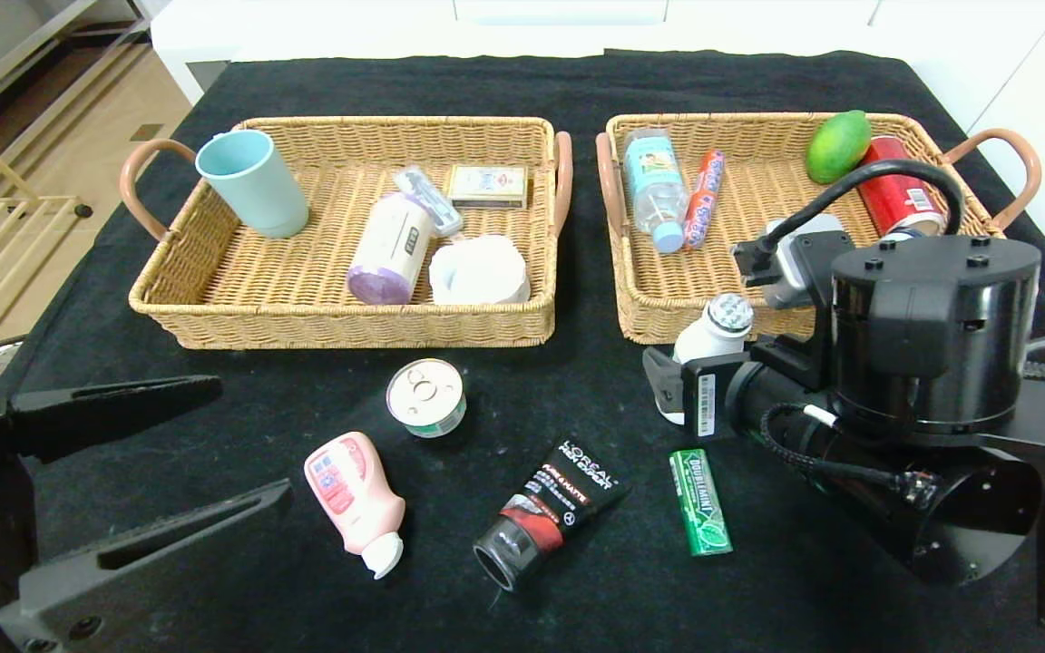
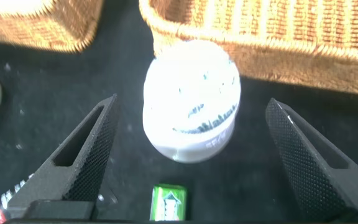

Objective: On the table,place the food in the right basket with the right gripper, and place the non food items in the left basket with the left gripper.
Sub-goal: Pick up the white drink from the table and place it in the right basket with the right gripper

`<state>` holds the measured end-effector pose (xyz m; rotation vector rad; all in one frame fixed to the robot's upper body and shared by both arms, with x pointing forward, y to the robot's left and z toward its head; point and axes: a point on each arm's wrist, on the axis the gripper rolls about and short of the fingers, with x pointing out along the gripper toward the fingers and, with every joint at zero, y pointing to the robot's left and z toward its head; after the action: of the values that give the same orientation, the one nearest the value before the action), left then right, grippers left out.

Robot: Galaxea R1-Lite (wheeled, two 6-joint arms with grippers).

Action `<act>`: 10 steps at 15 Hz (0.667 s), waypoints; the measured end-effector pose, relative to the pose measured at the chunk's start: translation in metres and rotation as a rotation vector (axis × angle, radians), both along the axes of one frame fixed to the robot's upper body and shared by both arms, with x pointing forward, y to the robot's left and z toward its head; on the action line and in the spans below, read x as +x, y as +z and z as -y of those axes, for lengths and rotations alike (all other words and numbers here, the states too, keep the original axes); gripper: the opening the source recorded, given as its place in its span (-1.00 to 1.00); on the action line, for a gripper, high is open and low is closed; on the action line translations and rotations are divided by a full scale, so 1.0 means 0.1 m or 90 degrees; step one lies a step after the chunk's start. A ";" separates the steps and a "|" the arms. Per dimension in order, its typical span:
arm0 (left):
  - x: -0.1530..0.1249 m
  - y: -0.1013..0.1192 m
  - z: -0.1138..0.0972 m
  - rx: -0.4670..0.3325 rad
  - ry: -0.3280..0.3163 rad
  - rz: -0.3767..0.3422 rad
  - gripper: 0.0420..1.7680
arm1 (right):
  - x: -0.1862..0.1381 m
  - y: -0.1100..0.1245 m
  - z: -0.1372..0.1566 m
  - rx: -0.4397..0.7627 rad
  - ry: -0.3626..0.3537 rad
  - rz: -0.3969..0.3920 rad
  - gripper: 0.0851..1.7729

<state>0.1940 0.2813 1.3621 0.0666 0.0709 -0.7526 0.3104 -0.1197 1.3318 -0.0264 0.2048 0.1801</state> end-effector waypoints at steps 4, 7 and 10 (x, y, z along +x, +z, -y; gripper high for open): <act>-0.01 0.00 0.00 0.000 0.000 0.002 0.94 | 0.04 0.00 -0.03 0.003 -0.002 0.004 0.93; -0.01 0.00 0.00 0.000 0.000 0.001 0.94 | 0.07 0.00 -0.06 0.007 -0.002 0.007 0.93; -0.01 0.00 0.00 -0.001 0.000 0.002 0.94 | 0.08 -0.01 -0.07 0.005 -0.002 0.005 0.62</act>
<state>0.1933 0.2817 1.3622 0.0665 0.0683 -0.7521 0.3185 -0.1129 1.3303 -0.0193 0.1962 0.1771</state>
